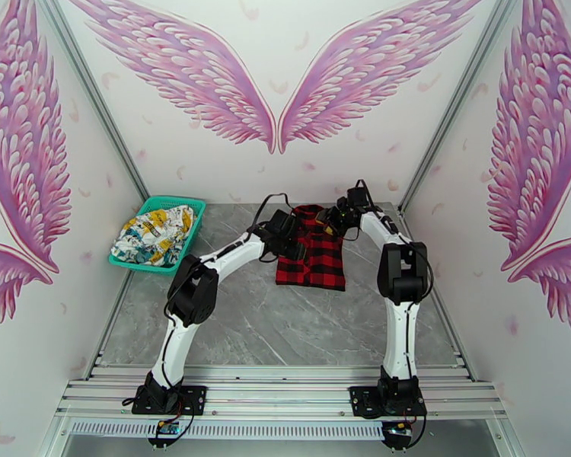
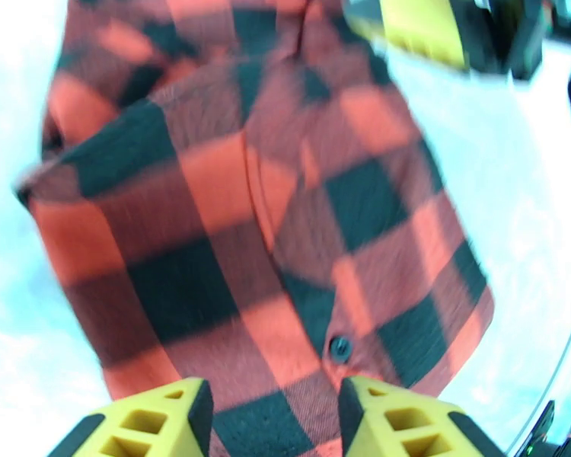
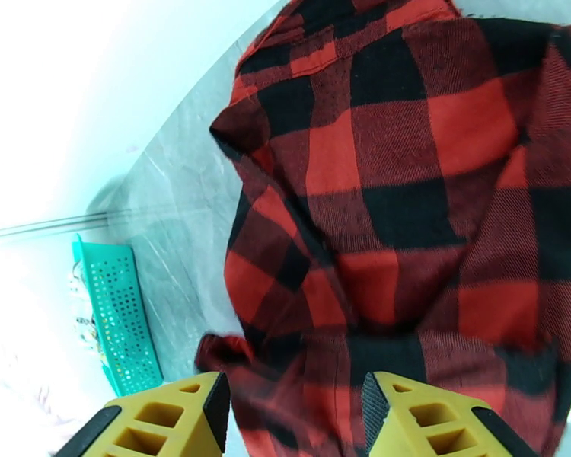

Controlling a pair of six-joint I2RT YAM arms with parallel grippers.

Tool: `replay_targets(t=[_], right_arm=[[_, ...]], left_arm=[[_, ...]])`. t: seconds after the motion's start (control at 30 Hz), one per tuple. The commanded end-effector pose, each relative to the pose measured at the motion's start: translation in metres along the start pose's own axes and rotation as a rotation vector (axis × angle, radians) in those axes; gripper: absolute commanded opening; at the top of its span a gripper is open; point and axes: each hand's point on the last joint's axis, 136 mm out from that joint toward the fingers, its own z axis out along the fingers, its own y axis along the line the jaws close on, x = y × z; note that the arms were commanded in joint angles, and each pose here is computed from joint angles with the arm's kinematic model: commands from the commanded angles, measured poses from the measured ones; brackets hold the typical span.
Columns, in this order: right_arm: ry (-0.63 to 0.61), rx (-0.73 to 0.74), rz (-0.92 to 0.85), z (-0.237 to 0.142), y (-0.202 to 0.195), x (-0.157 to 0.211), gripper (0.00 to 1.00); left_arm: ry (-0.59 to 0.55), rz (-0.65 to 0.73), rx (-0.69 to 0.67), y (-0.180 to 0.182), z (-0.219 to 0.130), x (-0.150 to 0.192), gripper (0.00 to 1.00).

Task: Fold and stack the mixed laundry pile

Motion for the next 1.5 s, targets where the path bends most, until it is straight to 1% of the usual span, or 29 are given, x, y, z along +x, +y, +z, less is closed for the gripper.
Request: replay_targets(t=[0.0, 0.07, 0.23, 0.4, 0.57, 0.67, 0.73, 0.83, 0.97, 1.03, 1.13, 1.27, 1.33, 1.4, 1.47], right_arm=[[-0.056, 0.014, -0.061, -0.047, 0.016, 0.009, 0.52], [-0.054, 0.011, -0.064, -0.054, 0.013, 0.026, 0.51], [-0.008, 0.036, -0.059, -0.059, -0.014, 0.073, 0.48], [0.042, 0.084, -0.048, -0.061, -0.045, 0.112, 0.46], [0.098, 0.135, -0.053, -0.062, -0.072, 0.142, 0.45], [0.116, 0.172, -0.060, -0.065, -0.086, 0.154, 0.45], [0.118, 0.192, -0.067, -0.068, -0.091, 0.159, 0.45], [0.122, 0.220, -0.080, -0.073, -0.095, 0.161, 0.45], [0.109, 0.183, -0.099, -0.082, -0.079, 0.158, 0.45], [0.108, 0.168, -0.102, -0.083, -0.074, 0.157, 0.44], [0.108, 0.179, -0.104, -0.085, -0.076, 0.158, 0.44], [0.089, 0.225, -0.079, -0.095, -0.096, 0.157, 0.46], [0.088, 0.202, -0.049, -0.099, -0.102, 0.158, 0.51], [0.084, 0.176, -0.003, -0.099, -0.111, 0.161, 0.62], [0.077, 0.135, 0.047, -0.098, -0.118, 0.163, 0.68]], left_arm=[[-0.031, 0.019, -0.001, -0.002, -0.009, -0.017, 0.50], [-0.025, 0.015, -0.007, 0.001, -0.003, -0.017, 0.50], [-0.037, 0.000, 0.006, 0.009, 0.016, -0.026, 0.49], [-0.066, -0.022, 0.020, 0.026, 0.044, -0.038, 0.49], [-0.106, -0.051, 0.042, 0.043, 0.072, -0.050, 0.49], [-0.112, -0.054, 0.065, 0.043, 0.079, -0.054, 0.49], [-0.115, -0.044, 0.082, 0.038, 0.076, -0.056, 0.49], [-0.124, -0.010, 0.089, 0.024, 0.055, -0.063, 0.49], [-0.173, 0.082, 0.088, -0.004, 0.003, -0.072, 0.56], [-0.168, 0.102, 0.078, -0.009, -0.013, -0.068, 0.57], [-0.127, 0.078, 0.039, -0.003, -0.027, -0.047, 0.56], [-0.080, 0.006, -0.004, 0.013, -0.045, -0.004, 0.58], [-0.066, -0.044, -0.011, 0.020, -0.054, 0.018, 0.61], [-0.044, -0.114, -0.001, 0.028, -0.058, 0.043, 0.65], [-0.028, -0.181, 0.036, 0.030, -0.057, 0.064, 0.68]])
